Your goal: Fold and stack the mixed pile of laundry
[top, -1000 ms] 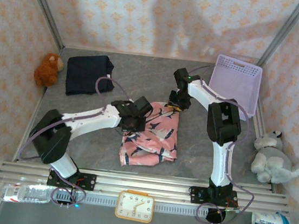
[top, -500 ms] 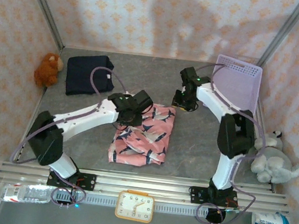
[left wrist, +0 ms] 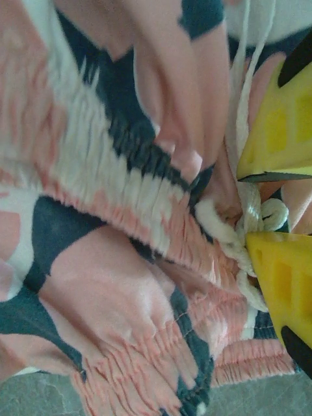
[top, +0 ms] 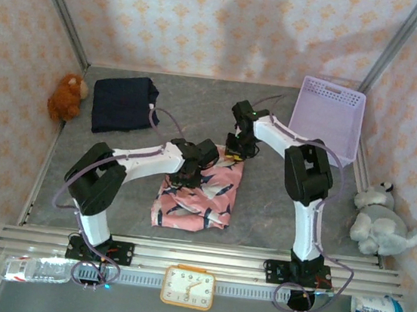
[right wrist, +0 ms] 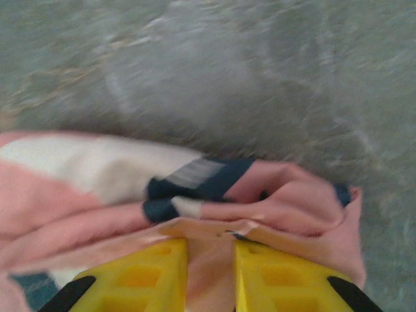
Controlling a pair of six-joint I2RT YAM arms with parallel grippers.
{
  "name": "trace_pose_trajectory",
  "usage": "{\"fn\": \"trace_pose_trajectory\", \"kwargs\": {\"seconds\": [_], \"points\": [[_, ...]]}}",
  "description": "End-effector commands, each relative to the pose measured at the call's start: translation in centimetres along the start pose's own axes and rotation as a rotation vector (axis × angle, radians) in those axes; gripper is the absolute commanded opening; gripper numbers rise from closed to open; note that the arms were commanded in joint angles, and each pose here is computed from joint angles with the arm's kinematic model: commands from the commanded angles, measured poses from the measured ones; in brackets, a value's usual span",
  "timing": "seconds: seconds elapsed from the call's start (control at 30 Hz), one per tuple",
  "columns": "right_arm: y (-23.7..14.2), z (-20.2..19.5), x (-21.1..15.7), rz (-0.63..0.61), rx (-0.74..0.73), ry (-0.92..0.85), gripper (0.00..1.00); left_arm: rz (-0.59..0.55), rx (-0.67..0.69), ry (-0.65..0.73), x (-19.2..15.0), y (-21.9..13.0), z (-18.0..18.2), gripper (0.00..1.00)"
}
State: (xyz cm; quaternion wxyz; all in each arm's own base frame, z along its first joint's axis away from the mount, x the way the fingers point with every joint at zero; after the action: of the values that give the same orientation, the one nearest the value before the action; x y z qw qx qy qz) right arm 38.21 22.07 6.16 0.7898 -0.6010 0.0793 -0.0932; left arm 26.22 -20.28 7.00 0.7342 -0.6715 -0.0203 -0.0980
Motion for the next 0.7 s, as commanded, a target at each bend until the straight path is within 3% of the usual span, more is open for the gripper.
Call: {"fn": "trace_pose_trajectory", "kwargs": {"seconds": [0.0, 0.2, 0.37, 0.53, 0.67], "points": [[-0.6, -2.9, 1.6, -0.053, -0.066, 0.113, 0.24, -0.010, 0.102, 0.056, 1.5, 0.4, 1.6, 0.26], [-1.0, -6.6, -2.5, -0.030, -0.078, 0.192, 0.24, -0.044, 0.124, 0.061, 7.0, 1.8, 2.1, 0.28], [-1.2, -6.6, -6.1, -0.011, 0.093, 0.358, 0.26, -0.108, 0.082, 0.098, 13.1, 1.6, 0.5, 0.32], [-4.3, -4.2, -7.0, -0.025, 0.217, 0.311, 0.41, -0.175, 0.011, 0.091, 17.2, -1.6, -0.3, 0.59], [-6.5, -4.3, -6.9, -0.071, 0.187, 0.204, 0.53, -0.211, -0.034, 0.086, 15.9, -4.8, 0.4, 0.66]]}}
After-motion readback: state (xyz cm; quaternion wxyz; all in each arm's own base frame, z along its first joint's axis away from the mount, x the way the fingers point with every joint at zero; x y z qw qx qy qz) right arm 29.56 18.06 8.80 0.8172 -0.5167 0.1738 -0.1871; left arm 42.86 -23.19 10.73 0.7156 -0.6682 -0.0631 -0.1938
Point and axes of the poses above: each hand's point on the last joint's axis, 136 mm out from that joint toward the fingers, its own y axis out along the fingers, its own z axis along the line the jaws close on, x = y × z, the point moved 3 cm from there along -y, back along the fingers, and after that the axes turned 10 degrees about y, right-handed, at the moved point
